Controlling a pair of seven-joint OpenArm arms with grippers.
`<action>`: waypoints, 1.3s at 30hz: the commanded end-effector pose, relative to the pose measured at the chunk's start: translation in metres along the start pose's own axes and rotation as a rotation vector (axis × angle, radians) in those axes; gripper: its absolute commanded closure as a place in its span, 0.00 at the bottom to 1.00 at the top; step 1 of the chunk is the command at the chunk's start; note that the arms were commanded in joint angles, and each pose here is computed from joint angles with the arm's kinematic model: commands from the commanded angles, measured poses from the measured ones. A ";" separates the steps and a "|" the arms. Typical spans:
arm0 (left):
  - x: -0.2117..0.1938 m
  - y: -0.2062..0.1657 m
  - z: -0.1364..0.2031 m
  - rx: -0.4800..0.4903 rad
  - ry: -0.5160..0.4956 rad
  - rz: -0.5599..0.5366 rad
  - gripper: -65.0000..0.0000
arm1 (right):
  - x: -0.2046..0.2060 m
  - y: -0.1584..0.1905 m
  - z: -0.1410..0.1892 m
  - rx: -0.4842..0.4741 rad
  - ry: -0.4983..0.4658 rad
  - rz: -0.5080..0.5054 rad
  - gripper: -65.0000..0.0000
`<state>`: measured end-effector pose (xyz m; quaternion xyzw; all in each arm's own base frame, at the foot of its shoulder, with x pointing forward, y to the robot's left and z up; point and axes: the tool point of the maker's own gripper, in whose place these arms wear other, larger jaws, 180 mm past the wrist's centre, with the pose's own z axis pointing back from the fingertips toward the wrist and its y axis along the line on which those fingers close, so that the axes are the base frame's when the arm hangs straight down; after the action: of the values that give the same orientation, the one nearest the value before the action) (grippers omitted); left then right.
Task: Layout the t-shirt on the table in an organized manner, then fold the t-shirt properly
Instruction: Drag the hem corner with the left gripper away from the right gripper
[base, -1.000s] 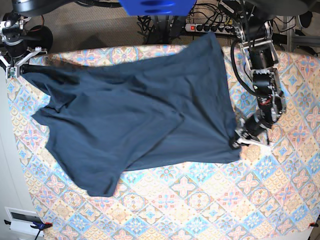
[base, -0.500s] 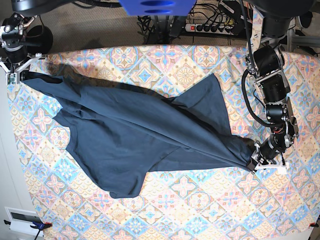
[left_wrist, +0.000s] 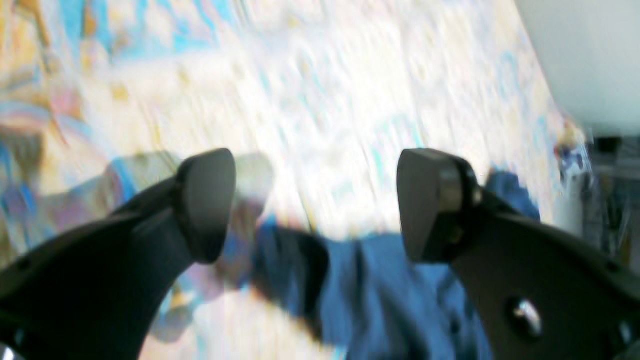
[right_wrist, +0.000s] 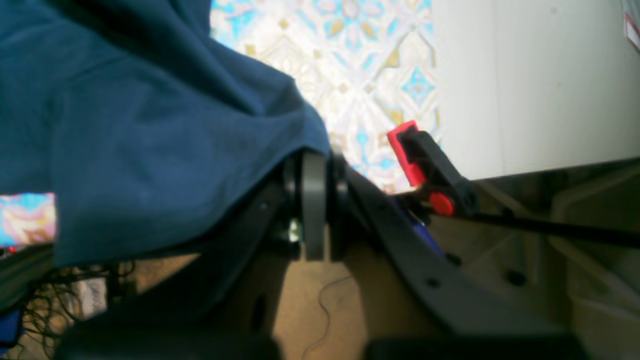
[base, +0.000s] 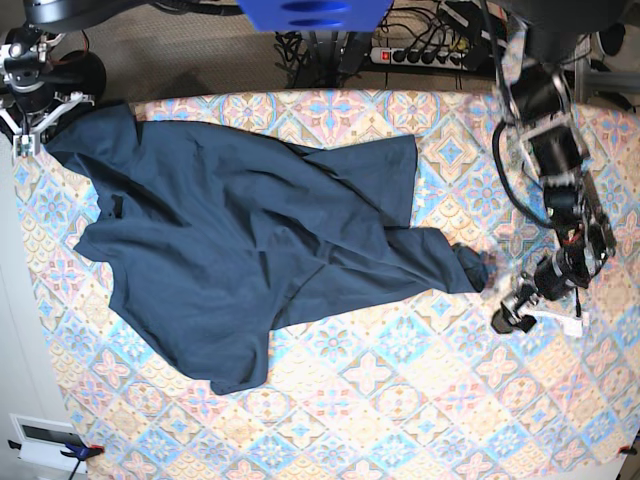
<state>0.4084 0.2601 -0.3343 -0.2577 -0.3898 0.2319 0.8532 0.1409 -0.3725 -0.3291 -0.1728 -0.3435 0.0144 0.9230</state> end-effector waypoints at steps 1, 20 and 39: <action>0.000 -0.018 0.009 -0.050 -0.029 -0.034 0.31 | 0.012 -0.008 0.003 -0.021 -0.036 0.018 0.99; -0.063 -0.025 -0.042 -0.033 0.062 -0.033 0.36 | 0.017 0.010 -0.004 0.032 -0.044 0.040 0.99; 0.109 -0.100 -0.083 -0.111 -0.263 0.057 1.00 | 0.023 0.024 -0.005 0.081 -0.066 0.036 0.99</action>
<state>0.5446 0.2214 -0.2885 -0.2766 -0.4712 0.2679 0.7935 0.1577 -0.3457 -0.3377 -0.1322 -0.3533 0.0420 0.9252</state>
